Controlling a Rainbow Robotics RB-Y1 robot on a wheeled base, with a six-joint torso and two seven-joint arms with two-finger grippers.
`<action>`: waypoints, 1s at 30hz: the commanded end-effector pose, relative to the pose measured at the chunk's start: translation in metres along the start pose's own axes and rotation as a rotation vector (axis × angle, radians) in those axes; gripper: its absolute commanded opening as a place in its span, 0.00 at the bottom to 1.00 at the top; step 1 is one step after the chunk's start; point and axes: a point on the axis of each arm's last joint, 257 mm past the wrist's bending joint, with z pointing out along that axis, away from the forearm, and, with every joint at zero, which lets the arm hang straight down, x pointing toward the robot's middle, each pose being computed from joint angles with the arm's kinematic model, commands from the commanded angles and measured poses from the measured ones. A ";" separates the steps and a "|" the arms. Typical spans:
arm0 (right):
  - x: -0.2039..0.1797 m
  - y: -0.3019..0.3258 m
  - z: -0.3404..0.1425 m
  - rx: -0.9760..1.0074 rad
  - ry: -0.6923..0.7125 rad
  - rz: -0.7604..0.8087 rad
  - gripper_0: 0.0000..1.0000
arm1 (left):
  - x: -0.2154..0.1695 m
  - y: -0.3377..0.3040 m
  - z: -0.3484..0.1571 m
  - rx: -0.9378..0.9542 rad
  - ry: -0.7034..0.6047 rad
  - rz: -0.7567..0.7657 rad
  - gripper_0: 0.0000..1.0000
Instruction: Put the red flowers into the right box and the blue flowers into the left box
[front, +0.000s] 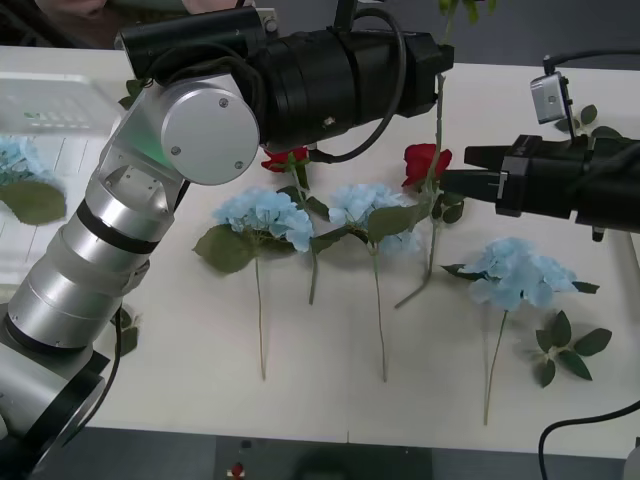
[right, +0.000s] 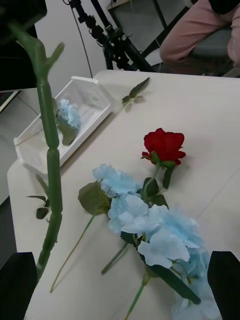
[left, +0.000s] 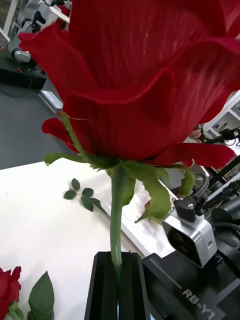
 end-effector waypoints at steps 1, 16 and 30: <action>-0.026 0.013 0.018 -0.015 -0.029 -0.012 1.00 | -0.019 -0.010 -0.001 0.018 -0.026 0.004 0.00; -0.027 0.024 0.036 -0.039 -0.023 0.026 0.00 | -0.019 -0.010 -0.001 0.018 -0.026 0.004 0.00; -0.027 0.027 0.036 -0.050 -0.025 0.057 0.00 | -0.019 -0.010 -0.001 0.018 -0.026 0.004 0.54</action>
